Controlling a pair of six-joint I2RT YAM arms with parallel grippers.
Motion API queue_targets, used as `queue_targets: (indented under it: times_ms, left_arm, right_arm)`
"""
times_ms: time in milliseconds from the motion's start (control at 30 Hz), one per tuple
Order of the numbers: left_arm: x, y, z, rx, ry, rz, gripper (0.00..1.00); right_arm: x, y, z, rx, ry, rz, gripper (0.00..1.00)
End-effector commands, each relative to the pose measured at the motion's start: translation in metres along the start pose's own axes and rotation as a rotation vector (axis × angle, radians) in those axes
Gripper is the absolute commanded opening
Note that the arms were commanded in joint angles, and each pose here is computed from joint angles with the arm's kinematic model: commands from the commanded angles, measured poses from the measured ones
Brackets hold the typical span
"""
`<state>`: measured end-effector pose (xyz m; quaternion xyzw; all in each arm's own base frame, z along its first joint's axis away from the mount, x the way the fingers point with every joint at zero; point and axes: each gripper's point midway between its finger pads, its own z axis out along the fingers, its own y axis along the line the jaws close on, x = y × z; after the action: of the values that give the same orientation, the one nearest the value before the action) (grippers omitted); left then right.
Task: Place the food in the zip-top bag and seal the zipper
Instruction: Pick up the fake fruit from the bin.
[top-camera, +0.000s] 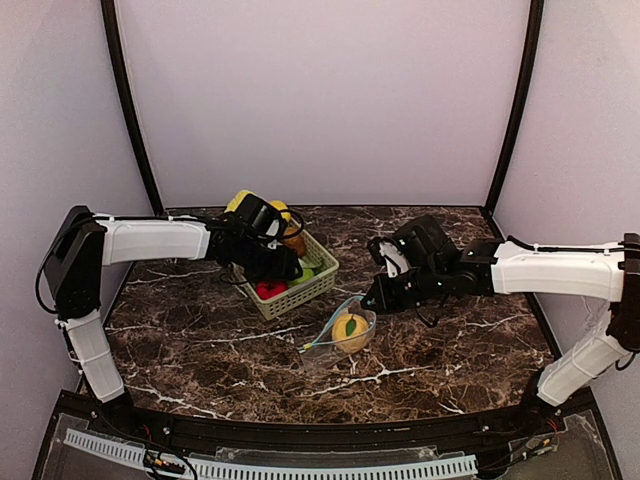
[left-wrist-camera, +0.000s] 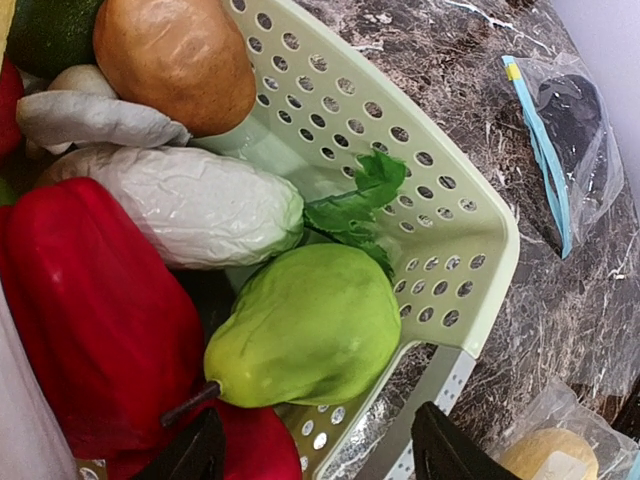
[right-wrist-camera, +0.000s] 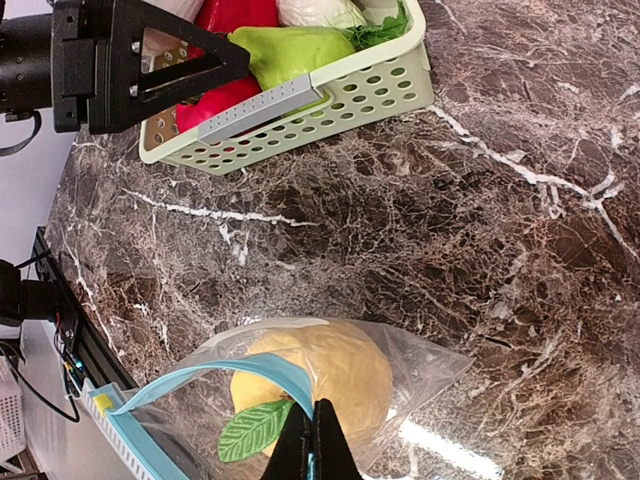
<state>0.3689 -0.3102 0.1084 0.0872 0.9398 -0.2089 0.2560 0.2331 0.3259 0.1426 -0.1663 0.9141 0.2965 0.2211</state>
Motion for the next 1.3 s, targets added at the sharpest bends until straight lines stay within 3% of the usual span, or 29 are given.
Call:
queue_targets:
  times_ms: [0,1033,1267]
  left_arm:
    - [0.004,0.010,0.000,-0.025,-0.007,-0.050,0.63]
    - [-0.019,0.017,0.031,-0.081,-0.091,-0.069,0.57]
    - [-0.030,0.014,0.033,-0.075,-0.134,-0.069,0.48]
  right_arm:
    - [-0.001,0.005,0.001,-0.018,-0.010,0.000,0.00]
    - [0.001,0.009,0.006,-0.031,0.002,-0.006,0.00]
    - [0.002,0.012,0.007,-0.043,0.010,-0.013,0.00]
